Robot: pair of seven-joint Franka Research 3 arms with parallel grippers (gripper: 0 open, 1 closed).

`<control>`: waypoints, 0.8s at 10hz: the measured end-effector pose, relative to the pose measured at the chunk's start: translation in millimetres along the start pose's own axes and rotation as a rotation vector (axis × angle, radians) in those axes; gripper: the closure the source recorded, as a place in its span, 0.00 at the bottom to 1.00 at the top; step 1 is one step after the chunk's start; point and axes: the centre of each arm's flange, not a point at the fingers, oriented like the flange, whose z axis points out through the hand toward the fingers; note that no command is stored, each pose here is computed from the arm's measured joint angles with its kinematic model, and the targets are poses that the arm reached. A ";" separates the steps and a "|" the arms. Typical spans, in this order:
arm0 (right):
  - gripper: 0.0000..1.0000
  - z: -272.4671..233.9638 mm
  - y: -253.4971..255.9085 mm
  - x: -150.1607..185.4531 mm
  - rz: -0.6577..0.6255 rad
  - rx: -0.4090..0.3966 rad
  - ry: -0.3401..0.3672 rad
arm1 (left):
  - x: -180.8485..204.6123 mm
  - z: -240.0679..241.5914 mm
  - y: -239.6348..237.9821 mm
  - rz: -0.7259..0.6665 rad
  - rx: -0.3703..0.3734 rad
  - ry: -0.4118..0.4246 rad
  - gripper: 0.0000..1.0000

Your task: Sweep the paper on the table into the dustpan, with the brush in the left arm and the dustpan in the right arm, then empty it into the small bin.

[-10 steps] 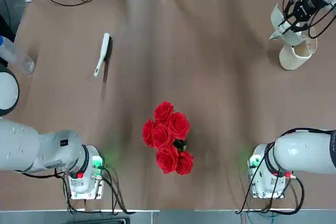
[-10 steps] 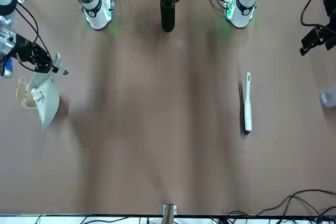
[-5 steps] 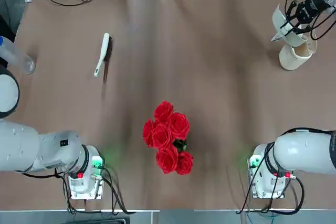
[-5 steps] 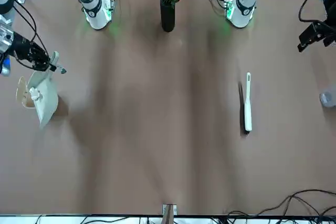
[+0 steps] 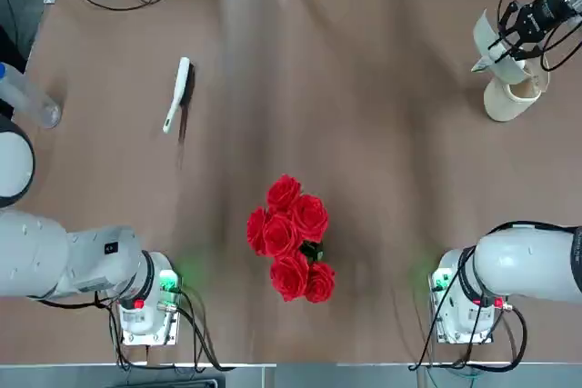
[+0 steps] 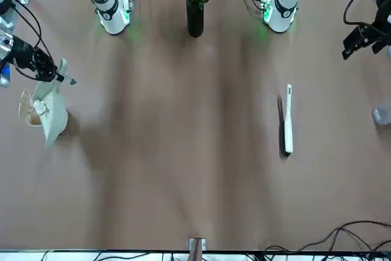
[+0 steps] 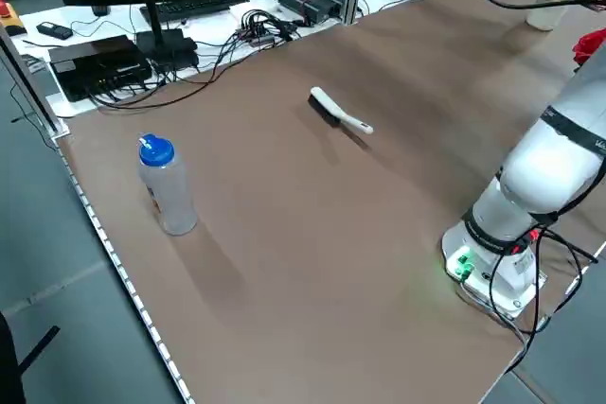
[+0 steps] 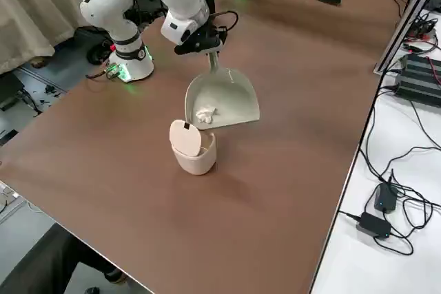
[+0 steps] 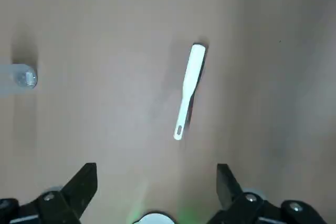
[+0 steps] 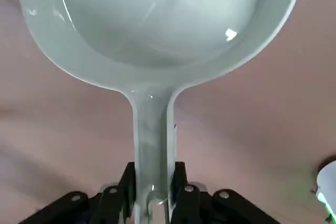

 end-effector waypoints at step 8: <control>0.67 -37.9 16.9 1.3 -0.038 0.060 -0.055 | -1.1 -1.4 6.0 0.000 0.000 0.003 0.00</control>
